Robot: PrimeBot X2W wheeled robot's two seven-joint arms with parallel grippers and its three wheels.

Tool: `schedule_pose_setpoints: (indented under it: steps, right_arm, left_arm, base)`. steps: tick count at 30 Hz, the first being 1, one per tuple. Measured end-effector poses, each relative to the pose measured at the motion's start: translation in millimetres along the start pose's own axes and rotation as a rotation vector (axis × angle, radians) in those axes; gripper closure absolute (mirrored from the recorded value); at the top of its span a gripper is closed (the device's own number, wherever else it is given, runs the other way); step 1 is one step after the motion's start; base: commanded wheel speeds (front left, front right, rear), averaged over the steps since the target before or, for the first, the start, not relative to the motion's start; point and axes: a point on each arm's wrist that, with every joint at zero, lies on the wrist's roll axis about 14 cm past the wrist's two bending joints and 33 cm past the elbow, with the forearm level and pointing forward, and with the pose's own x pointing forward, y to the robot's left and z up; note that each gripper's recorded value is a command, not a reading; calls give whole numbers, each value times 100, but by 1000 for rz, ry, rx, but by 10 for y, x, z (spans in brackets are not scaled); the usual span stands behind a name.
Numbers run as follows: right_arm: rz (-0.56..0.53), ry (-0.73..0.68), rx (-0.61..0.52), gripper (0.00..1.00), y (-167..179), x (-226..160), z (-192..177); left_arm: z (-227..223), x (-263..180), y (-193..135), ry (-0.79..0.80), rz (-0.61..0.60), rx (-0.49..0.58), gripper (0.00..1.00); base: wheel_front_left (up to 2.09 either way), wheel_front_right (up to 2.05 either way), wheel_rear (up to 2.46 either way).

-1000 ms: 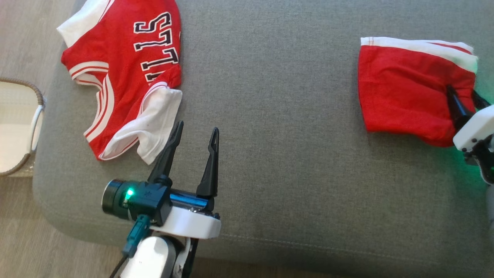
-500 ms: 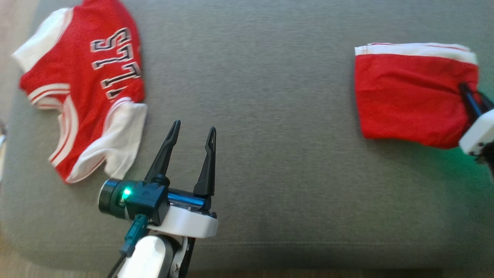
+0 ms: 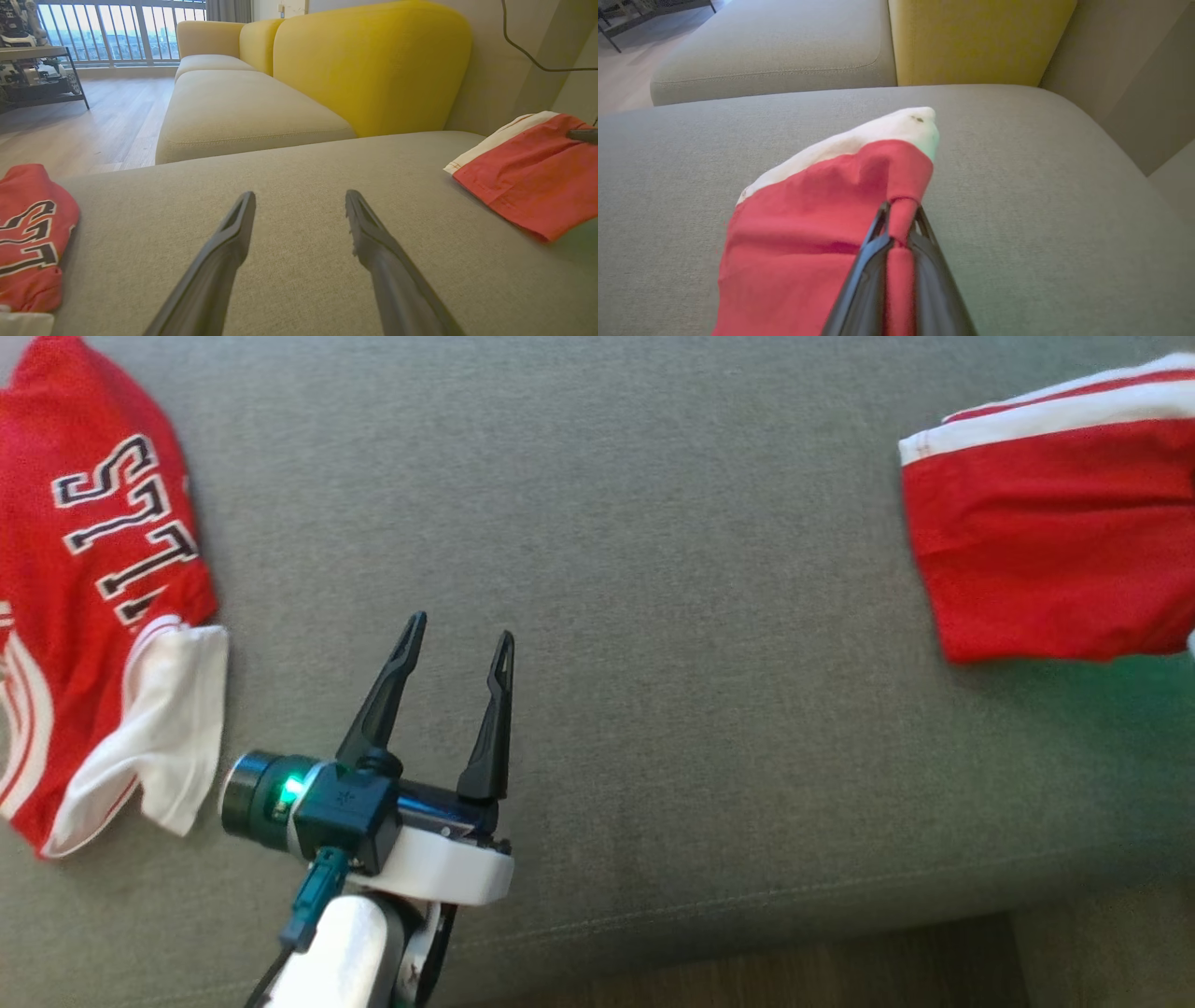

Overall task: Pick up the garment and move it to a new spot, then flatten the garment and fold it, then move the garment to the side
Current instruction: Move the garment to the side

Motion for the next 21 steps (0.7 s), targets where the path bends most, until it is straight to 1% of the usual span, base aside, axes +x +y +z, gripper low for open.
schedule_pose_setpoints:
  steps: [5,13,21]
  right_arm:
    - [-56,-22,-35,100,-215,-50,57]
    - [-130,-41,-107,100,-462,-88,57]
    - [-181,-66,-165,100,-610,-79,98]
  left_arm:
    - [-73,50,-53,12,-27,-9,0]
    - [-173,137,-98,25,-63,-8,0]
    - [-233,188,-109,31,-81,-8,0]
  base:
    - [0,0,0]
    - [0,0,0]
    - [0,0,0]
